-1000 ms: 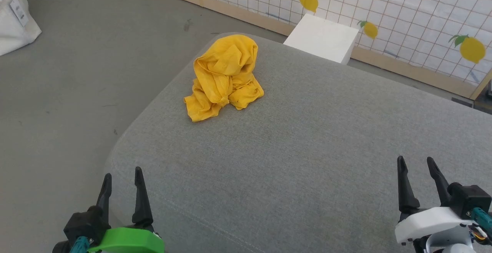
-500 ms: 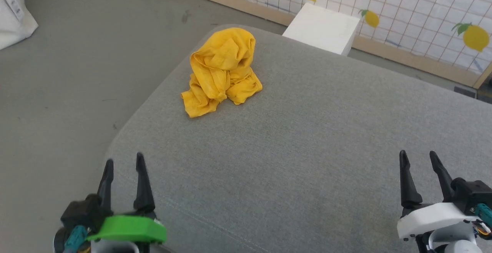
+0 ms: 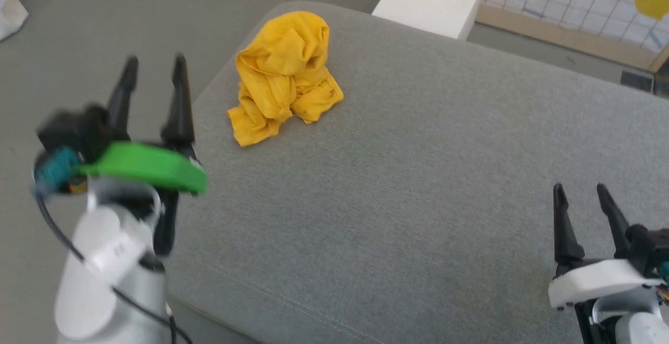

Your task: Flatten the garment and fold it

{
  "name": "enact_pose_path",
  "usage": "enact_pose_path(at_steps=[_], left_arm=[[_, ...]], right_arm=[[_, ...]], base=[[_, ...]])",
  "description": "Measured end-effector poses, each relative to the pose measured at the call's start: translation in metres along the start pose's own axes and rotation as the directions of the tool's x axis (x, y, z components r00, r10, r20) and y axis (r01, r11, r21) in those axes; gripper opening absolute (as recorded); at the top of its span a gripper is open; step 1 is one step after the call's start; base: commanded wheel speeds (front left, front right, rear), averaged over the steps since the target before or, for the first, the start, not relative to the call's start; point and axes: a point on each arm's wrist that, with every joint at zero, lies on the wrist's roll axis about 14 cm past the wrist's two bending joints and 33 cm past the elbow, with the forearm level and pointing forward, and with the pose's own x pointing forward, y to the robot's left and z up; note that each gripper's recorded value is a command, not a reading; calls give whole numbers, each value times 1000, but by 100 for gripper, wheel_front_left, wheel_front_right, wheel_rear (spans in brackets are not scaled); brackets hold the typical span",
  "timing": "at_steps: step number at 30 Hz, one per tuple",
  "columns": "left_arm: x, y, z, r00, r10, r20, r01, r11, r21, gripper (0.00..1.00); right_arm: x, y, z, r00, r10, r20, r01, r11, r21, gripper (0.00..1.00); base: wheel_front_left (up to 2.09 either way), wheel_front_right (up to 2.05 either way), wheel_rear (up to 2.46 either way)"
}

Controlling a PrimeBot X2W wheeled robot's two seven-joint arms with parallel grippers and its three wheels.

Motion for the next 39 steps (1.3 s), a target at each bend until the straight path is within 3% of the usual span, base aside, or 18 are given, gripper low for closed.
enact_pose_path(at_steps=[10, 15, 25, 39], left_arm=[[69, -2, -26, 976, -70, -205, 94, 989, 111, 100], [98, -15, -49, 939, -101, -330, 133, 988, 74, 100], [120, -26, -125, 786, -129, -605, 159, 987, -4, 100], [107, -26, -255, 560, -41, -828, -6, 999, -53, 100]], right_arm=[[8, -19, -3, 999, -43, -6, 43, 999, 4, 100], [10, -29, -9, 997, -67, -24, 67, 998, -2, 100], [17, -49, -26, 992, -109, -70, 107, 994, -30, 100], [19, -83, -64, 971, -182, -155, 176, 983, -54, 100]], base=[[0, 0, 0], [0, 0, 0], [0, 0, 0], [0, 0, 0]])
